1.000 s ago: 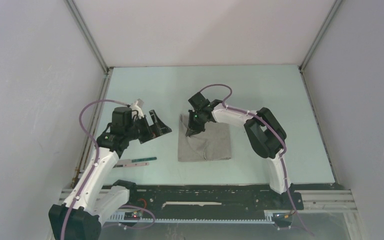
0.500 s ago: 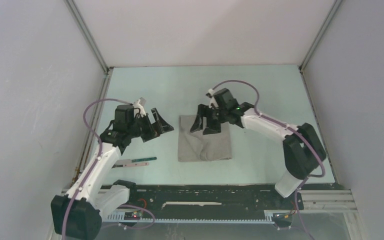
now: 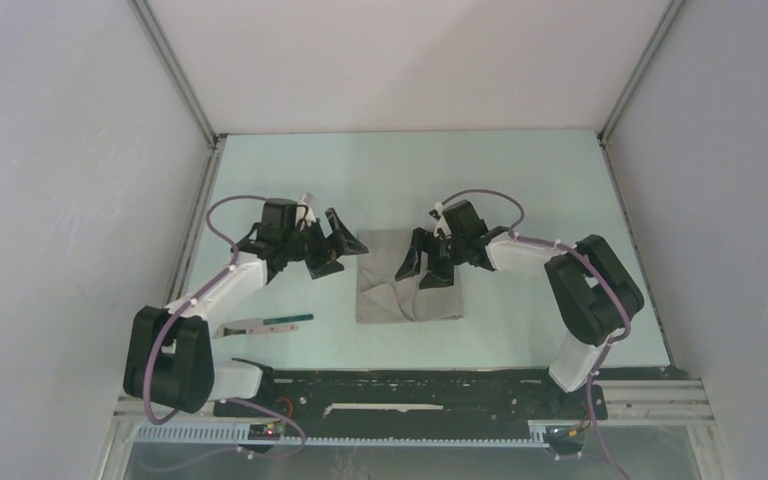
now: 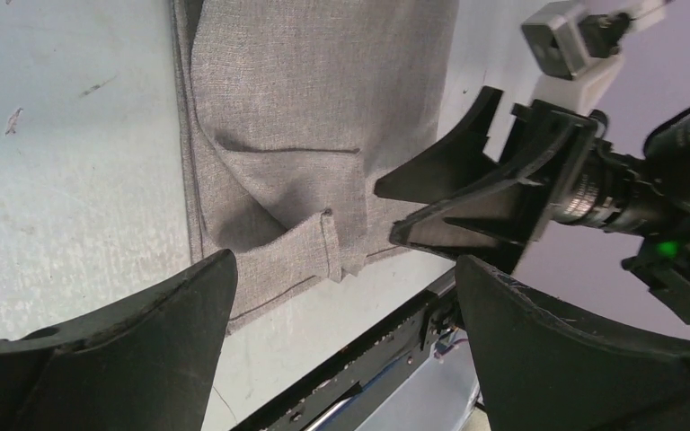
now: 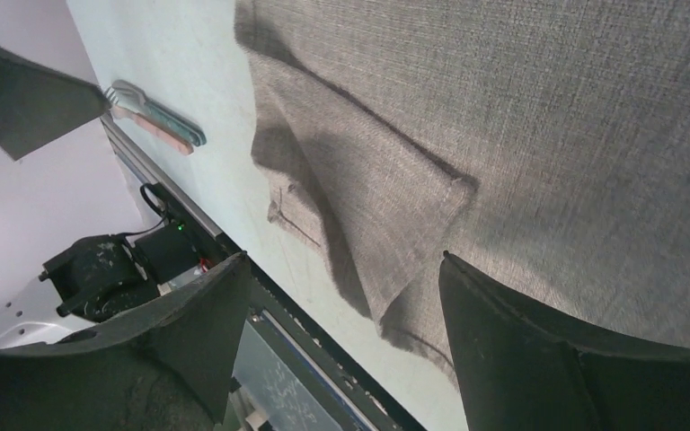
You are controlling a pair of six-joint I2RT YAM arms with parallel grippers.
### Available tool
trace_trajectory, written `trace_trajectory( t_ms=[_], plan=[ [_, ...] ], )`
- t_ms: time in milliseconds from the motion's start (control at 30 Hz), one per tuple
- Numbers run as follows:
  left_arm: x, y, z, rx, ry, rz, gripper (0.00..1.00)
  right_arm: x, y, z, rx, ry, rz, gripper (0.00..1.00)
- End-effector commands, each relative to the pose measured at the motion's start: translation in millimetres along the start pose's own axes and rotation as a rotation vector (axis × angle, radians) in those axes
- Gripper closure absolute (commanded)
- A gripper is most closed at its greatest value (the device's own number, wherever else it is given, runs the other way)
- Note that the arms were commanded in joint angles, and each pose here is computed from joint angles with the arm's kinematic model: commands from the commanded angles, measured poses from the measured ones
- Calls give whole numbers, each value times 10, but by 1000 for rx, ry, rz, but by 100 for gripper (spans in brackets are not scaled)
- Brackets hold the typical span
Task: Fold the napkin into a case and place the utensils inside
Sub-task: Fold the rectangle-folded napkin at the center of the board.
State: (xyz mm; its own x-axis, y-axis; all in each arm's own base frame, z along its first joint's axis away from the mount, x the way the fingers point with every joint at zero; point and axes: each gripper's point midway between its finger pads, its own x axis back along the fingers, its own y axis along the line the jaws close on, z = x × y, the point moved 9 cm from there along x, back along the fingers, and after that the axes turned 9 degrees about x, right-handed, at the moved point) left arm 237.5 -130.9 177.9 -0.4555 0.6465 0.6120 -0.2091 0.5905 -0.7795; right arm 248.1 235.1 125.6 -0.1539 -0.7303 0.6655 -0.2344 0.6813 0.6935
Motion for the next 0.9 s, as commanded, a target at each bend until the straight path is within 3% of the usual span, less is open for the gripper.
trace_trajectory(
  t_ms=[0, 300, 500, 633, 733, 867],
  plan=[
    [44, -153, -63, -27, -31, 65, 1, -190, 57, -17, -17, -20, -57, 16],
    [348, -189, 32, -108, -116, 30, 1, -374, 411, 117, 56, -15, -160, 17],
    [496, -190, 65, -139, -179, 5, 0, -535, 763, 413, 86, 87, -243, 18],
    [535, -208, 55, -161, -194, -5, 0, -389, 1118, 540, 130, 111, -356, 18],
    [469, -221, 19, -159, -162, -6, 0, -64, 1005, 395, 139, 9, -210, 17],
    [307, -170, -42, -147, -98, -38, 0, 414, 405, 361, 92, -81, 275, 17]
  ],
)
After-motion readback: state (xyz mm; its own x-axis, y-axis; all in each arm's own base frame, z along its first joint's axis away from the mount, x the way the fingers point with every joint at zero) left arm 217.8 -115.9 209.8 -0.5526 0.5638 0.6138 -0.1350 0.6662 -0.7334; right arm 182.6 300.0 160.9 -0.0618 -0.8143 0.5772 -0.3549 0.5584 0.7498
